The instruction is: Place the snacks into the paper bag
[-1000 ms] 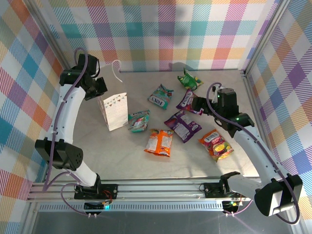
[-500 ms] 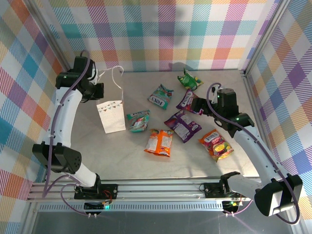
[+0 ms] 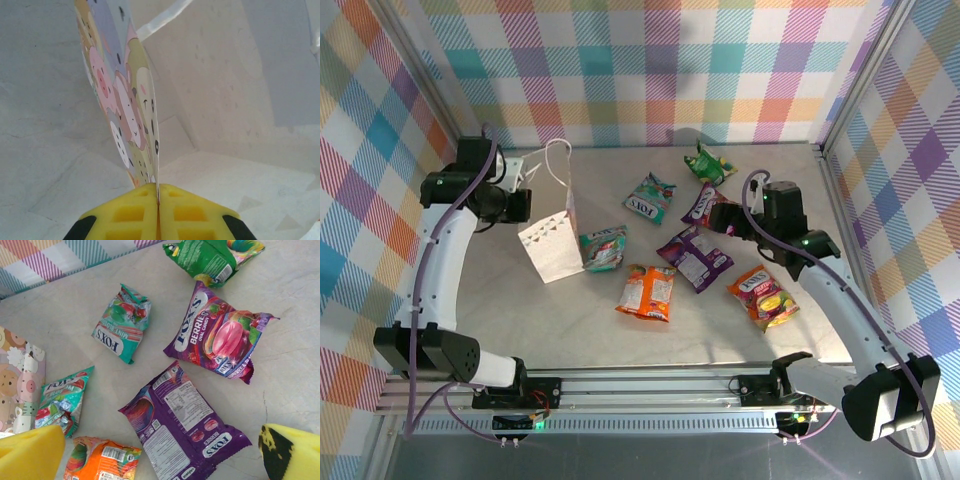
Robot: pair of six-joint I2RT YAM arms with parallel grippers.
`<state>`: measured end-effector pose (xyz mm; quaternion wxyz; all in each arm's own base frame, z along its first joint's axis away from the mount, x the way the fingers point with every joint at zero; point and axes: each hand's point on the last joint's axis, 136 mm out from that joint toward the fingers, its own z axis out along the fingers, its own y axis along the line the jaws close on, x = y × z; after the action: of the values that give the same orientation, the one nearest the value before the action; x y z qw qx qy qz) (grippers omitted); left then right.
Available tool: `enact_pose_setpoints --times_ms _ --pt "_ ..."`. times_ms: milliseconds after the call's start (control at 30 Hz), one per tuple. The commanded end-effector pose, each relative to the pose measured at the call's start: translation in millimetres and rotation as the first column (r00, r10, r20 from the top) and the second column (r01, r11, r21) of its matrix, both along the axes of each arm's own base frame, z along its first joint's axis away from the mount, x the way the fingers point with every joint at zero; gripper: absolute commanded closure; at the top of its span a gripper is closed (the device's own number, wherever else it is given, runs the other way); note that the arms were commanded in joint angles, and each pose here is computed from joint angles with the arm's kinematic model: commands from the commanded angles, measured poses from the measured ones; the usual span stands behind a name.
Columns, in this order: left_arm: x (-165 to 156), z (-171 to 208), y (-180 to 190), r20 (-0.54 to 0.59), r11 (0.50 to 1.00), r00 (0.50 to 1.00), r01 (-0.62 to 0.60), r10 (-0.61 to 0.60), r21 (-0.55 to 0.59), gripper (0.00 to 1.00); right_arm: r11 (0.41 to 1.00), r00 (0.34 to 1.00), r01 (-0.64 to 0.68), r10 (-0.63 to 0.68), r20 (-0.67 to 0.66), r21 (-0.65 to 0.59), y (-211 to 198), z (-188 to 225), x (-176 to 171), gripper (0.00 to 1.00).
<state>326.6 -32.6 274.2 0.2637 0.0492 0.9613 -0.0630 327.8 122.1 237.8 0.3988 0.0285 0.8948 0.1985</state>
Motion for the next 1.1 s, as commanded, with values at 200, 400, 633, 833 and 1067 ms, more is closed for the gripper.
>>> enact_pose_setpoints --times_ms 200,400,633,833,1067 --pt "-18.6 -0.2 25.0 -0.019 0.99 1.0 -0.018 0.021 0.139 0.74 0.998 0.999 -0.051 0.051 -0.006 0.028 18.9 9.6 -1.1 0.01" --pt "-22.5 3.2 26.5 0.007 0.99 0.999 -0.034 0.034 0.14 0.6 0.997 0.998 -0.069 0.07 -0.011 0.028 24.9 9.4 -3.8 0.01" --pt "-25.9 18.5 16.5 0.048 0.997 0.998 -0.041 0.038 0.068 0.49 0.994 0.994 -0.104 0.105 -0.019 0.043 39.9 6.6 -4.9 0.01" --pt "-25.8 12.7 19.5 0.015 0.989 0.989 -0.148 0.147 0.02 0.47 0.986 0.986 -0.156 0.159 -0.047 0.061 61.5 2.0 -4.2 0.01" --pt "-27.5 15.6 0.0 0.064 0.979 0.984 -0.153 0.163 -0.136 0.46 0.973 0.974 -0.213 0.218 -0.055 0.086 86.1 -1.4 -2.6 0.01"
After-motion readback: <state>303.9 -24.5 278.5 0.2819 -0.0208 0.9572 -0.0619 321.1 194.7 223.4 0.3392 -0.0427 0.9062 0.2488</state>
